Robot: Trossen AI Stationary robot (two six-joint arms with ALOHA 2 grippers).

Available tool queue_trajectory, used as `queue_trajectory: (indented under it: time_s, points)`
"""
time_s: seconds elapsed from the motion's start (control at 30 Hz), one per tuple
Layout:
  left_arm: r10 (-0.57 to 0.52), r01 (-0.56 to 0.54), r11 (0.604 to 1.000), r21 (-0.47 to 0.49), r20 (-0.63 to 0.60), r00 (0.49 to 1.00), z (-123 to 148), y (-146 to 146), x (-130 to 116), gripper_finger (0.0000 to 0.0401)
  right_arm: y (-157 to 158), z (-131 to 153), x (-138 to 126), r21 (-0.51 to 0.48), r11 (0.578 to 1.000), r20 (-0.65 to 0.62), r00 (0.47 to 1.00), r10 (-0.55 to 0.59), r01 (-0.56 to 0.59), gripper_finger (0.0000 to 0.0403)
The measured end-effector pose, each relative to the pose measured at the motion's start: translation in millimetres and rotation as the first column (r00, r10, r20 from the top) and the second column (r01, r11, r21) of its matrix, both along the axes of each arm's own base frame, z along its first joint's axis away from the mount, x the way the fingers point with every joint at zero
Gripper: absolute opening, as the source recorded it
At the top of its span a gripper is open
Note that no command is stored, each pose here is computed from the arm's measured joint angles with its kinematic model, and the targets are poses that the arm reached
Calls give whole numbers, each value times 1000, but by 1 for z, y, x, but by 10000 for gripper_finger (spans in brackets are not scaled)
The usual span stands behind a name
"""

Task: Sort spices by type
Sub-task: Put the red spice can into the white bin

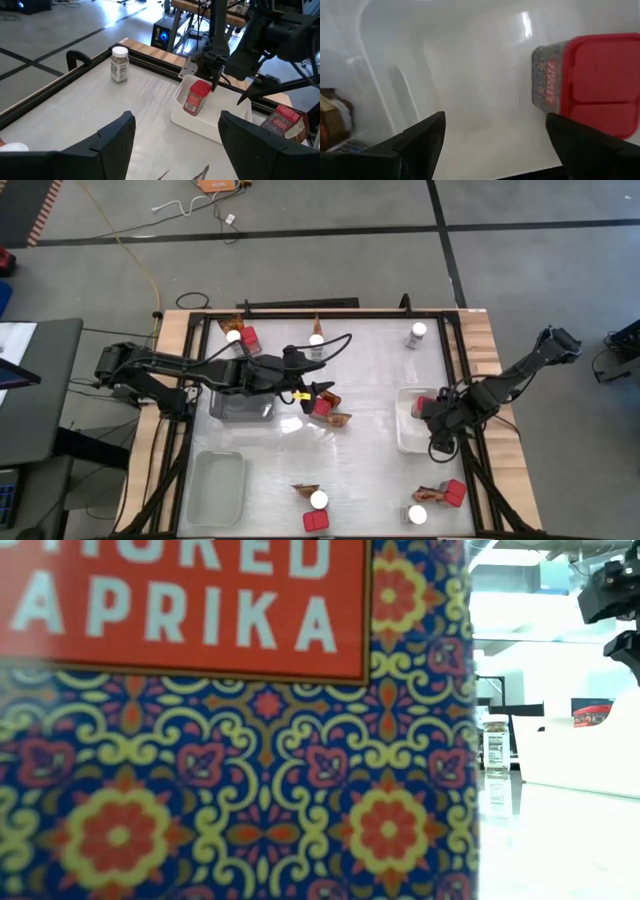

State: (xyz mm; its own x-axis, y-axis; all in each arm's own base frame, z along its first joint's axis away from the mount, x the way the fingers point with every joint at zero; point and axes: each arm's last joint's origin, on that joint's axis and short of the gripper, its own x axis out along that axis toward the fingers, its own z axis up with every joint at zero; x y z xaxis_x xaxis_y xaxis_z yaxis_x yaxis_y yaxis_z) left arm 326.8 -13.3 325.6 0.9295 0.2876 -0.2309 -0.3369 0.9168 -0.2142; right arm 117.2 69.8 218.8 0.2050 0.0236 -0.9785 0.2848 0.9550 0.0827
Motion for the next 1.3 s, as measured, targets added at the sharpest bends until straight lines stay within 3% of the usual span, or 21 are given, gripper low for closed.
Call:
queue_trajectory:
  time_s: [0.7, 1.3]
  points:
    - [0, 0, 1000, 0, -3, 1000, 0, 0, 0, 274, -1, 0, 1, -31, 999, 21, 999, -27, 28, 372]
    - [-1, 1, 1000, 5, -6, 1000, 0, 0, 0, 274, 2, -7, 5, -68, 995, -57, 996, 75, -78, 344]
